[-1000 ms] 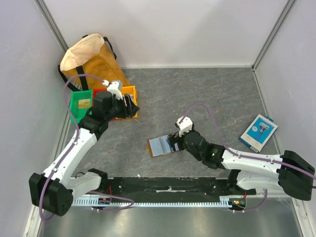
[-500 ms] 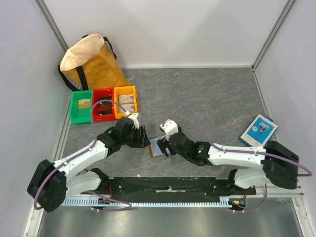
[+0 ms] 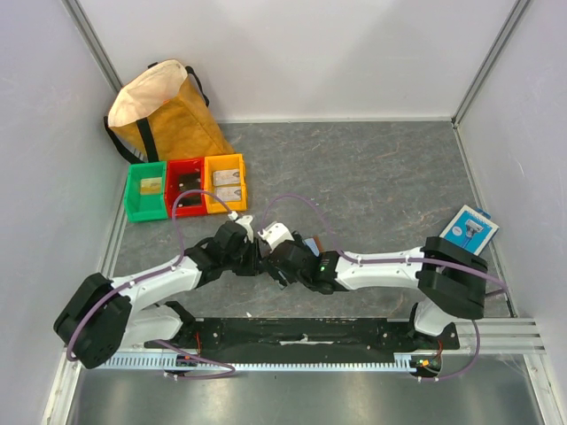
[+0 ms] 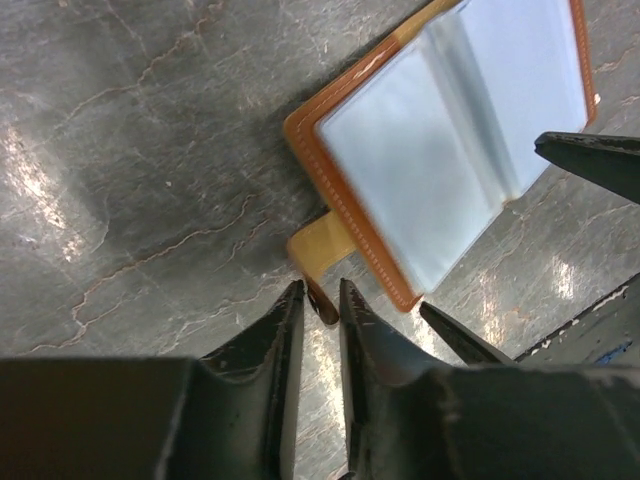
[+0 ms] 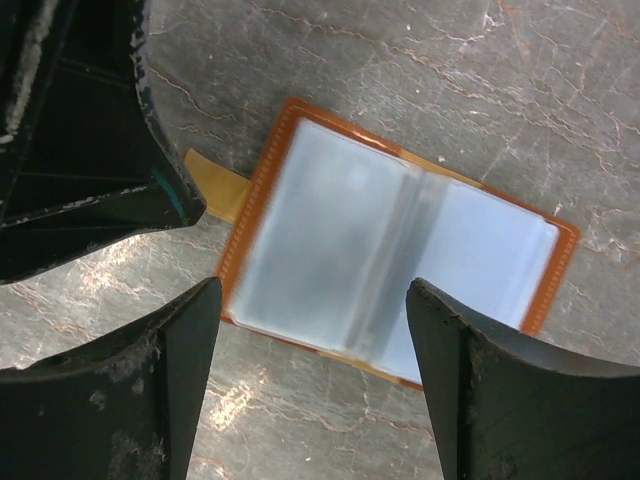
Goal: Take the credit cards out of the card holder
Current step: Remove the credit card from the card holder.
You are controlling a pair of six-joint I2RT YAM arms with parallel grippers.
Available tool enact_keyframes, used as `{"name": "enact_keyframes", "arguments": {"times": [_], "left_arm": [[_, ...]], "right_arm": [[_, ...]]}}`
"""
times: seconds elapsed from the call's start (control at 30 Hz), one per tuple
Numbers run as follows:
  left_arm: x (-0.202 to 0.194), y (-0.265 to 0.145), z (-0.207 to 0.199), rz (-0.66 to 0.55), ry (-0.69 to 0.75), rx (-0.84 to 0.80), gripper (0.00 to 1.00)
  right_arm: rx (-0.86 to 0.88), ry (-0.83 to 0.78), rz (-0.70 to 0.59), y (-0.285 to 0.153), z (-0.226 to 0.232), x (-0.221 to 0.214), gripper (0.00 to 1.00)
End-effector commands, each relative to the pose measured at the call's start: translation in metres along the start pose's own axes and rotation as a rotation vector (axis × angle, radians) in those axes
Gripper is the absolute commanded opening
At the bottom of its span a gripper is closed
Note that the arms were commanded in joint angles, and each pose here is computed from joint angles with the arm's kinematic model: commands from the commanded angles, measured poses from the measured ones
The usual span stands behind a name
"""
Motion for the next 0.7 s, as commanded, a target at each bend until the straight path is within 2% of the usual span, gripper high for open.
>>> {"name": "enact_keyframes", "arguments": {"times": [0.0, 0.13, 0.33, 0.67], "left_arm": [[0.002, -0.002, -0.002, -0.052, -0.031, -0.006, 0.22], [-0.003, -0.003, -0.001, -0.05, -0.039, -0.006, 0.12], [-0.009, -0.003, 0.0, -0.029, -0.042, -0.01, 0.02], [-0.012, -0.008, -0.002, -0.015, -0.04, -0.025, 0.02]], "right_arm": [[0.012, 0.007, -0.009, 0.005, 0.014, 0.009, 0.81], [-0.008, -0.007, 0.008, 0.012, 0.014, 0.004, 0.81], [-0.079, -0.017, 0.001, 0.014, 0.004, -0.001, 0.79], [-0.109, -0.035, 0.002, 0.016, -0.001, -0.004, 0.63]]}}
Point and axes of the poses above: each gripper's point midway between its finger pads, its own y axis out along the fingers, its own z axis along the line the jaws close on, x = y × z, the point moved 6 cm from there along -y, back along the fingers, and after that the axes turned 15 degrees about y, right-handed, at the moved point
